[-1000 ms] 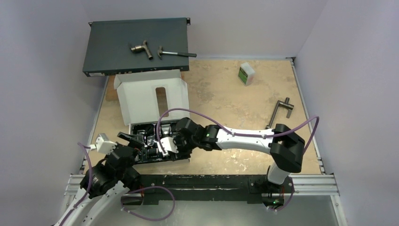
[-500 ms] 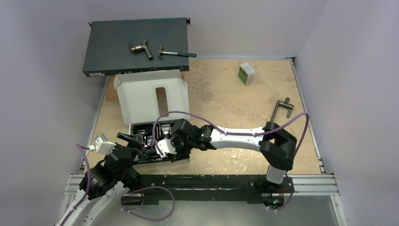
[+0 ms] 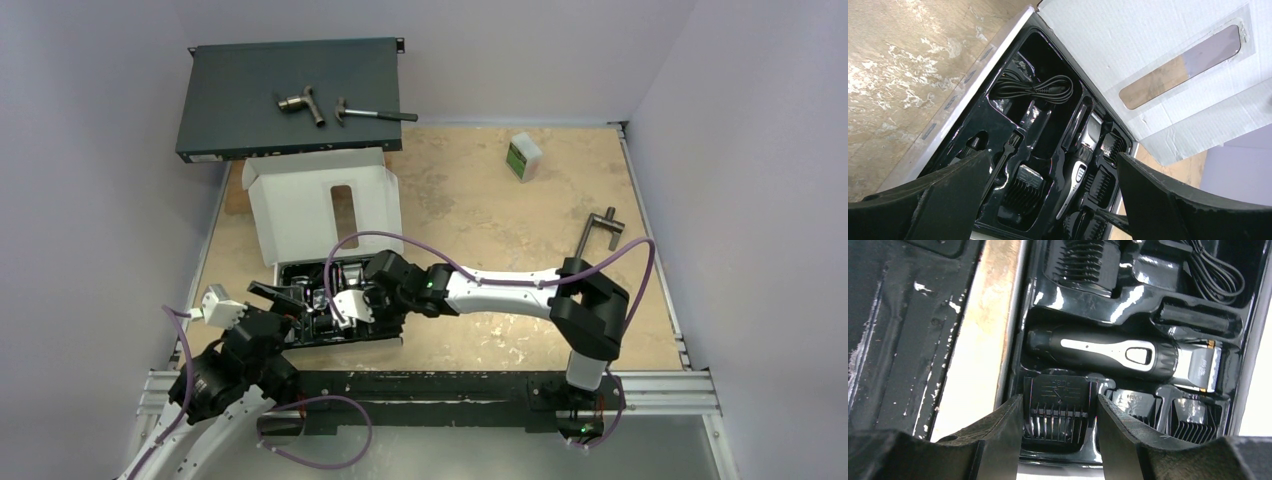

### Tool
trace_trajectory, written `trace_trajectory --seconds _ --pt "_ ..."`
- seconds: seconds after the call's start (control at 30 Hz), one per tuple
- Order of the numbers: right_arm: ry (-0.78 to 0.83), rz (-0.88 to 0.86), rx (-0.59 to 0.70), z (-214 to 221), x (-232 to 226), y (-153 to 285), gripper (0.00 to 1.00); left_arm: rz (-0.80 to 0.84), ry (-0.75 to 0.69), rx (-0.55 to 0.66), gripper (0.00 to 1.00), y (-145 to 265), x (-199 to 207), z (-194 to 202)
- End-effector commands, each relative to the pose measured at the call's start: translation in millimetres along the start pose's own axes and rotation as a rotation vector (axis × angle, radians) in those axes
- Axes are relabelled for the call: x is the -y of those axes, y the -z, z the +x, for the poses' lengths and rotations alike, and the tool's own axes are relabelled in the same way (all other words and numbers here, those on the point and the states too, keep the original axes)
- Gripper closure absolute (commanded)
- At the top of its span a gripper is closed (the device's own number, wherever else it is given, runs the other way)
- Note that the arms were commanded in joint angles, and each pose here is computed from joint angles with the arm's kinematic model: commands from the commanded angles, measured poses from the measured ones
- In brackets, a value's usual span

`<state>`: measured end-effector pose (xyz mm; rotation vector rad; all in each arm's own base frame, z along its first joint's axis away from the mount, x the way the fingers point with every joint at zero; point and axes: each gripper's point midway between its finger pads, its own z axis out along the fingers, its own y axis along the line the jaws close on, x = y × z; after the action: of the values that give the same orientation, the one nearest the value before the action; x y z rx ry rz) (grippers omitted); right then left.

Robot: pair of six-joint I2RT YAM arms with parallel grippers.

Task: Sort the hair-cutting tools
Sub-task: Place the haircut tool in the storage box.

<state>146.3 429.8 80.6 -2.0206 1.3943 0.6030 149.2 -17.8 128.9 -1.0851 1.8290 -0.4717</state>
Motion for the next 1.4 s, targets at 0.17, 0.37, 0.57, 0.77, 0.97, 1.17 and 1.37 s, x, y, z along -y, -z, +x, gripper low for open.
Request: trace_trajectory --seconds 0.17,0.37,0.57,0.77,0.97,1.17,1.37 --pt "-0.074 0.065 0.013 -9 15 8 1.0 -0.095 -0.078 -0.051 0.02 3 -28 10" --pt "-0.104 0.067 -0.009 -2 13 4 1.0 -0.098 -0.08 -0.054 0.02 2 -28 11" --pt "-0.135 0.076 -0.013 2 12 4 1.0 -0.098 -0.083 -0.053 0.02 2 -28 11" --pt "-0.139 0.085 -0.017 6 11 5 1.0 -0.097 -0.084 -0.055 0.02 2 -27 11" --pt "-0.148 0.1 -0.026 14 12 6 1.0 -0.099 -0.087 -0.055 0.02 1 -28 12" --pt "-0.151 0.1 -0.028 16 13 6 0.95 -0.098 -0.087 -0.055 0.02 1 -28 12" --pt "-0.145 0.105 -0.025 12 15 8 0.74 -0.097 -0.085 -0.055 0.02 1 -28 12"
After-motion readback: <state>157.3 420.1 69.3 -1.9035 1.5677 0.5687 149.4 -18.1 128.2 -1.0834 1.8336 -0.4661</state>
